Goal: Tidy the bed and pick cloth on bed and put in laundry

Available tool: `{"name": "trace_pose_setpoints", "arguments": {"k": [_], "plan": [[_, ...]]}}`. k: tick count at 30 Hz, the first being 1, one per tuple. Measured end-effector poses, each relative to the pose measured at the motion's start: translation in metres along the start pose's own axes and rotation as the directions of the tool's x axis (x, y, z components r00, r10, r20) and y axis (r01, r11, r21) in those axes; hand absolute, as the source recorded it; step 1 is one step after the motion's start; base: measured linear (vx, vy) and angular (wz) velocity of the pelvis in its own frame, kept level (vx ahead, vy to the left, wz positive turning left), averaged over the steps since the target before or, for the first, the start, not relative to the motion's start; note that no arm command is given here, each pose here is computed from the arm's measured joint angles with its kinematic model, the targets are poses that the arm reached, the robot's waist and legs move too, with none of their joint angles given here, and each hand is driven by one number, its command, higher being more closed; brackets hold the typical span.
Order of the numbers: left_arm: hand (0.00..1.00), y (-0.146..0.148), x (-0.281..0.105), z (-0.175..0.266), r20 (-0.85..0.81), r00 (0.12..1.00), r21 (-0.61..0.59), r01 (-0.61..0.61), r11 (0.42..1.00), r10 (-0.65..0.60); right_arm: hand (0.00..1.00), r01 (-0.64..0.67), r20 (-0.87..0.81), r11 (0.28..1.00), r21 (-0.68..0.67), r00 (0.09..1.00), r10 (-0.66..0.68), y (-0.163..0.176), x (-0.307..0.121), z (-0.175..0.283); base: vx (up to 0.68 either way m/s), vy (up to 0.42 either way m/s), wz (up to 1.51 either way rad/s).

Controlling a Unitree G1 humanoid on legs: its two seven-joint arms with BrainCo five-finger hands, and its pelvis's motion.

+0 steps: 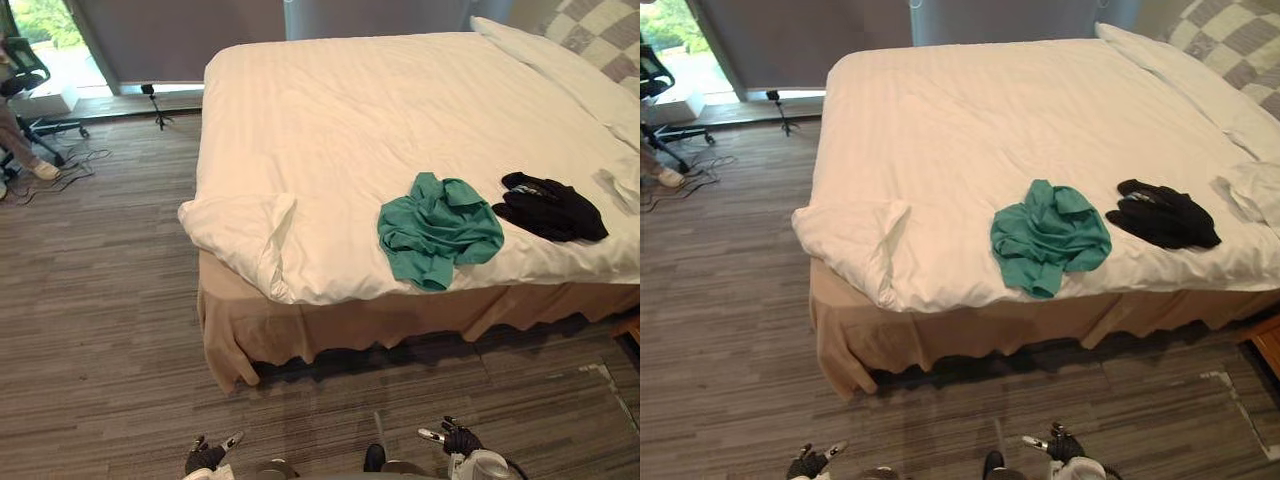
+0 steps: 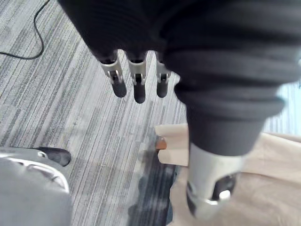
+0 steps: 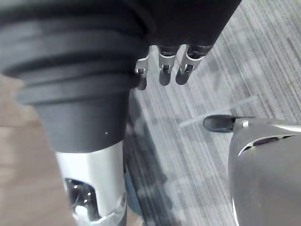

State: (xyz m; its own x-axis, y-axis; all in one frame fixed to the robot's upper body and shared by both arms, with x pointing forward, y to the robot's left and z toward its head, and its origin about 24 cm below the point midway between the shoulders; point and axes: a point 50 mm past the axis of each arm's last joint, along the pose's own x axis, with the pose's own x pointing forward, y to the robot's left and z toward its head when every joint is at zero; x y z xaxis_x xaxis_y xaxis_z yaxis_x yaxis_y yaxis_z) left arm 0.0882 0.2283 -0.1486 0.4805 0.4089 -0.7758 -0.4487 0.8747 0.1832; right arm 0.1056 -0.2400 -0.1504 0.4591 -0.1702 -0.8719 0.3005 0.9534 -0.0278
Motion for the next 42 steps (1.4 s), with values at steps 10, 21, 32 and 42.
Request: {"name": "trace_pose_setpoints", "arguments": {"k": [10,21,32,42], "plan": [[0.00,0.095,0.000,0.147,0.528,0.798,-0.156,-0.244,0.957,0.290,0.00,0.009,-0.055,1.000,0.013,0.998,-0.008,-0.001,-0.004,-0.018,-0.07,-0.034,0.02],[0.00,0.107,-0.086,0.330,0.951,0.253,-0.110,-0.254,0.961,0.176,0.00,0.054,-0.157,0.999,-0.009,0.986,-0.055,-0.008,-0.020,-0.062,-0.09,-0.038,-0.11],[0.00,0.016,-0.105,0.421,0.949,0.287,0.235,-0.359,0.903,-0.133,0.00,-0.019,0.032,1.000,-0.010,0.999,0.020,0.013,-0.006,-0.006,0.00,-0.002,-0.18],[0.00,-0.020,-0.173,0.493,0.971,0.204,0.200,-0.432,0.880,-0.121,0.00,-0.131,0.334,0.987,-0.089,0.930,0.153,0.051,-0.009,0.075,-0.09,0.007,-0.08]]}}
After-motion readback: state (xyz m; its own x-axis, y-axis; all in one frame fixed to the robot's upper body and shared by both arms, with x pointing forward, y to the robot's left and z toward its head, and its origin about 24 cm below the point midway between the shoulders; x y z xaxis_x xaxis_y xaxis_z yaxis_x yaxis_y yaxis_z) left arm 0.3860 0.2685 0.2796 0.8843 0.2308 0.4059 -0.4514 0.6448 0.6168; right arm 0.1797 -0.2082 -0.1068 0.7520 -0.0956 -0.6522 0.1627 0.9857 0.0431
